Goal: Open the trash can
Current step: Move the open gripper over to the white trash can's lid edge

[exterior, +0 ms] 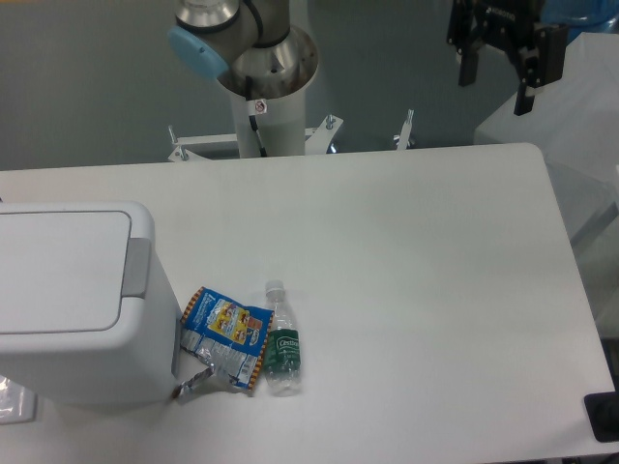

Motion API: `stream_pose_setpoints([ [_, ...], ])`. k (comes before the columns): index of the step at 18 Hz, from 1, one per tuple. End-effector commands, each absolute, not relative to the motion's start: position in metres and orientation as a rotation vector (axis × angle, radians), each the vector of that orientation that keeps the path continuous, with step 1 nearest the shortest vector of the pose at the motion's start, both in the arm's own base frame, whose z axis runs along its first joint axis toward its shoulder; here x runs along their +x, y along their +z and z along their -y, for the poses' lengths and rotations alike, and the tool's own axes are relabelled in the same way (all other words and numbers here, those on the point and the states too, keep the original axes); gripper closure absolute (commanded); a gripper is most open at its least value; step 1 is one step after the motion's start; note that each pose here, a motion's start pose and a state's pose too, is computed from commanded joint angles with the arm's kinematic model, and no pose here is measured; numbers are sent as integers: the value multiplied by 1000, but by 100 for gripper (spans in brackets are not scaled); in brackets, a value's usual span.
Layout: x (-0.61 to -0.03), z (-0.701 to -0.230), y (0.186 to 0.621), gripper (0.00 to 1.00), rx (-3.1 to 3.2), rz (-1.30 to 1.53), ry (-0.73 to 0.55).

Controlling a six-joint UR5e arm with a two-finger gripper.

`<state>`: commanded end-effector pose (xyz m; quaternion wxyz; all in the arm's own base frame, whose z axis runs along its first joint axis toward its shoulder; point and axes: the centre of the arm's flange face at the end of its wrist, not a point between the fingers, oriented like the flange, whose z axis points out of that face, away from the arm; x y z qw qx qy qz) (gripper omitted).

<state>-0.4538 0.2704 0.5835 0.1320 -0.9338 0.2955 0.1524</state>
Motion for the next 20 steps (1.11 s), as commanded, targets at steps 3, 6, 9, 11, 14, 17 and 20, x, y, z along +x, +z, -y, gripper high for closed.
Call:
stream_pose_setpoints([
  [3,-451,-273,584,0,-2704,-855,441],
  [6,-447,-278,584,0,-2720,-761,422],
  [9,-433,-301,585,0,-2703,-649,376],
  [11,-427,-311,585,0,-2698,-562,346],
  [14,-416,-325,586,0,-2700,-421,298],
  [17,-396,-354,585,0,-2661,-264,247],
  [20,-377,-382,585,0,-2596,-37,227],
])
